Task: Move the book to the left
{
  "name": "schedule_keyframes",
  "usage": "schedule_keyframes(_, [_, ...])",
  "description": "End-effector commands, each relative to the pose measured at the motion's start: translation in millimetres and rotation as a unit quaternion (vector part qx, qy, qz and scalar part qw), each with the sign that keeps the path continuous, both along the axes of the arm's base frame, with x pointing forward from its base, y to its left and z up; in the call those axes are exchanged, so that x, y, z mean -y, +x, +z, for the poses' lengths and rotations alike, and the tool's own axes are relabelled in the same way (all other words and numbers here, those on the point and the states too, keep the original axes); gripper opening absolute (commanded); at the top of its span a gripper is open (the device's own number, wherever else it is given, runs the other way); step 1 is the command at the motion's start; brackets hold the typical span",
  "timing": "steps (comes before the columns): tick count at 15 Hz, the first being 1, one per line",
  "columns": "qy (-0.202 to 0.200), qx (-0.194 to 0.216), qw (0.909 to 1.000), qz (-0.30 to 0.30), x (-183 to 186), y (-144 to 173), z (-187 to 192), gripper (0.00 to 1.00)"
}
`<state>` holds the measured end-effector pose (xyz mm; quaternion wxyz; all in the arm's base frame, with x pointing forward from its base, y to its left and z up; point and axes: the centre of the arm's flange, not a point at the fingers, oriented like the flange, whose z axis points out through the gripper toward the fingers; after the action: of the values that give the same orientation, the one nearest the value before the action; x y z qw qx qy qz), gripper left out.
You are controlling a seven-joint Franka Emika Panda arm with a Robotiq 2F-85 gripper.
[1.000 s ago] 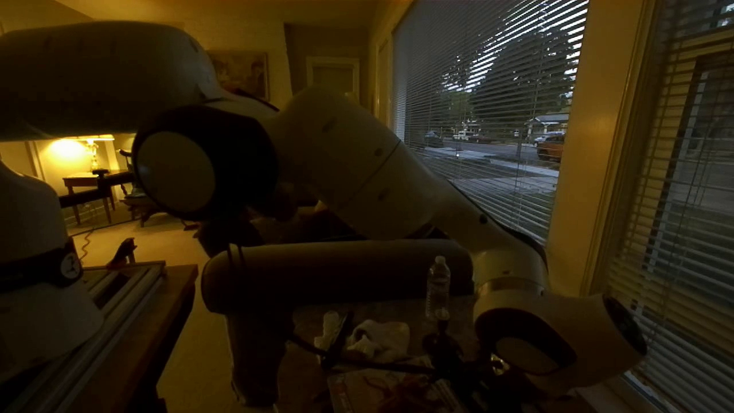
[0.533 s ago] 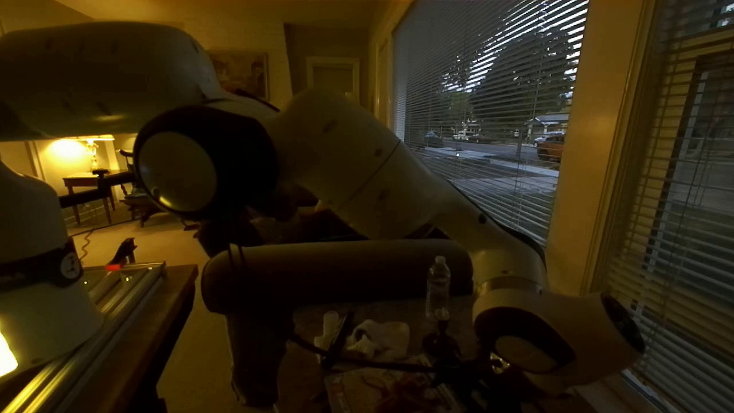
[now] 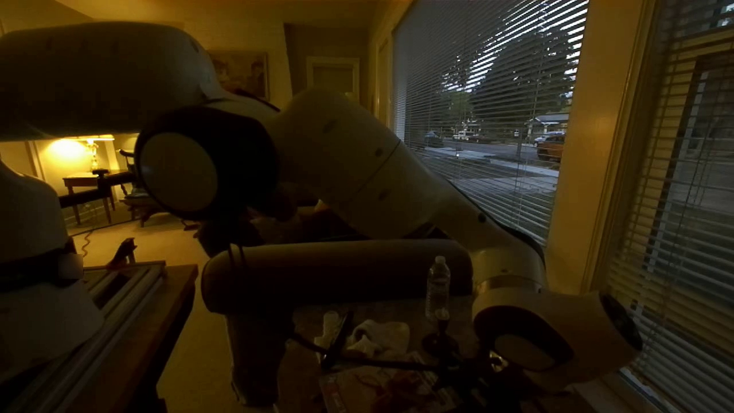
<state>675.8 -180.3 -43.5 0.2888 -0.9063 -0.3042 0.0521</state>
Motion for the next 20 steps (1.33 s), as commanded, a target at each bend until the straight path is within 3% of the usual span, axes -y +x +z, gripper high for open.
schedule_keyframes(1, [-0.005,-0.003,1.0,-0.003,-1,21,-14,0.41])
schedule_keyframes(3, [-0.004,-0.001,1.0,-0.002,-2,22,-13,0.3])
schedule_keyframes(4, [-0.004,0.0,1.0,-0.002,-3,22,-13,0.18])
schedule_keyframes(8, [0.0,0.001,1.0,0.0,-7,24,-12,0.03])
schedule_keyframes(14, [0.009,0.005,0.9999,0.004,-19,24,-5,0.01])
schedule_keyframes(20, [-0.001,0.017,0.9998,-0.001,-30,26,29,0.01])
